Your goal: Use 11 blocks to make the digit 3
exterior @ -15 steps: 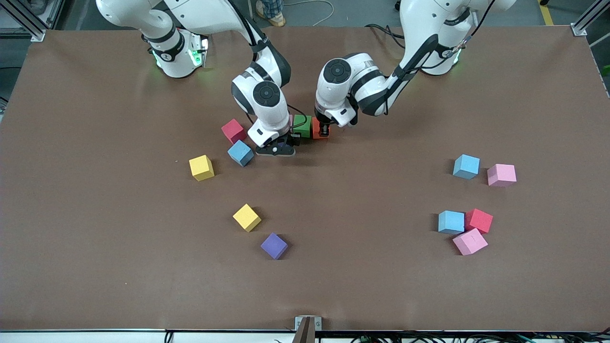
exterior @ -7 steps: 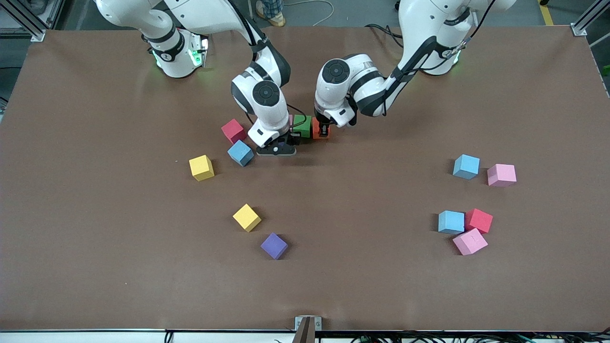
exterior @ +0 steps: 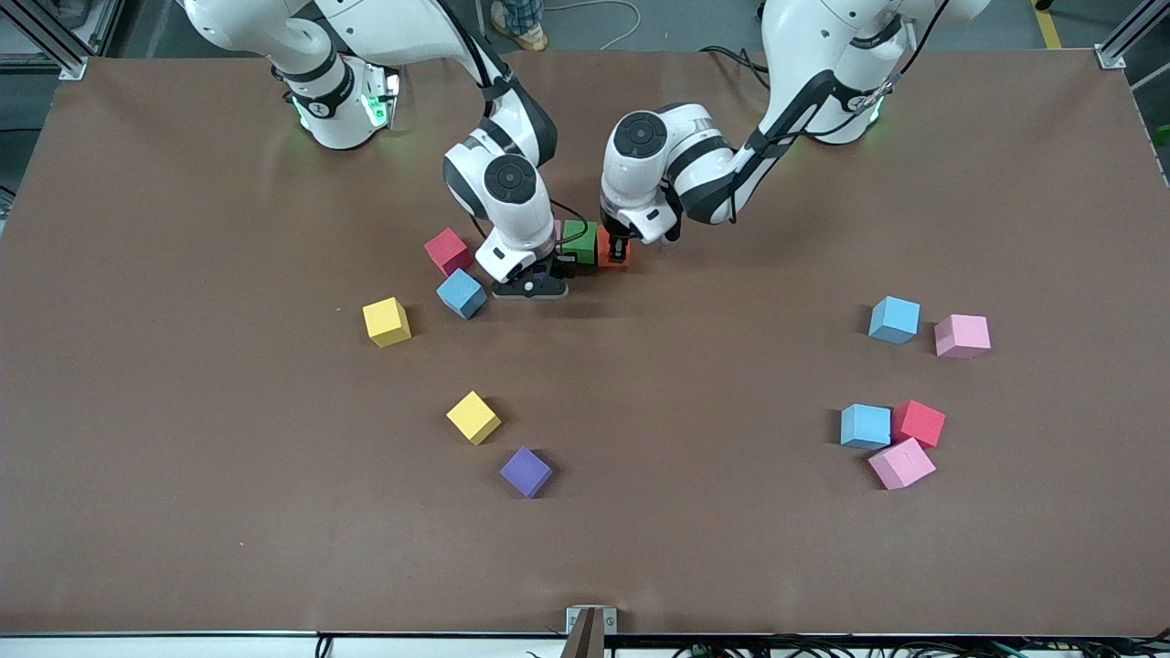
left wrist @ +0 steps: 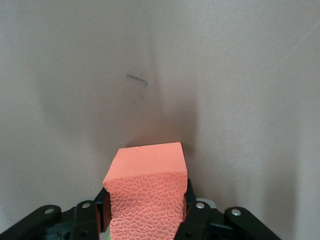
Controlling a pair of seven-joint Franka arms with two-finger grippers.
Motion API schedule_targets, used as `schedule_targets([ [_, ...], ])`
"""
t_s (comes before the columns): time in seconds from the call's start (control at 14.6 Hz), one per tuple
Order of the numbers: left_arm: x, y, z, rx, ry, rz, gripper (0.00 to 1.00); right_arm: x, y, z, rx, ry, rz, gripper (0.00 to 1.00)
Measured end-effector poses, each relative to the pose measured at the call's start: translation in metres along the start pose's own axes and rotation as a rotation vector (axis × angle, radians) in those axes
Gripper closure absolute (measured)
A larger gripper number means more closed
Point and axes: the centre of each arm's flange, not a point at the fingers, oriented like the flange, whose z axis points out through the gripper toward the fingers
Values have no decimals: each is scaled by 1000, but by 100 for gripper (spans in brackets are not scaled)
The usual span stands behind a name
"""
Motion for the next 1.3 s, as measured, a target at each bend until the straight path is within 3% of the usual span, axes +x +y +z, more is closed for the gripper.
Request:
schedule_targets([
  [1.03,-4,-2,1,-1,0,10,44,0,1,0,-7,-7,6,41],
  [1.09,-4,-3,1,0,0,11,40,0,1,0,-7,-7,6,41],
  [1.3,-4,-4,4,-5,8,33,11,0,1,0,-8,-7,7,41],
])
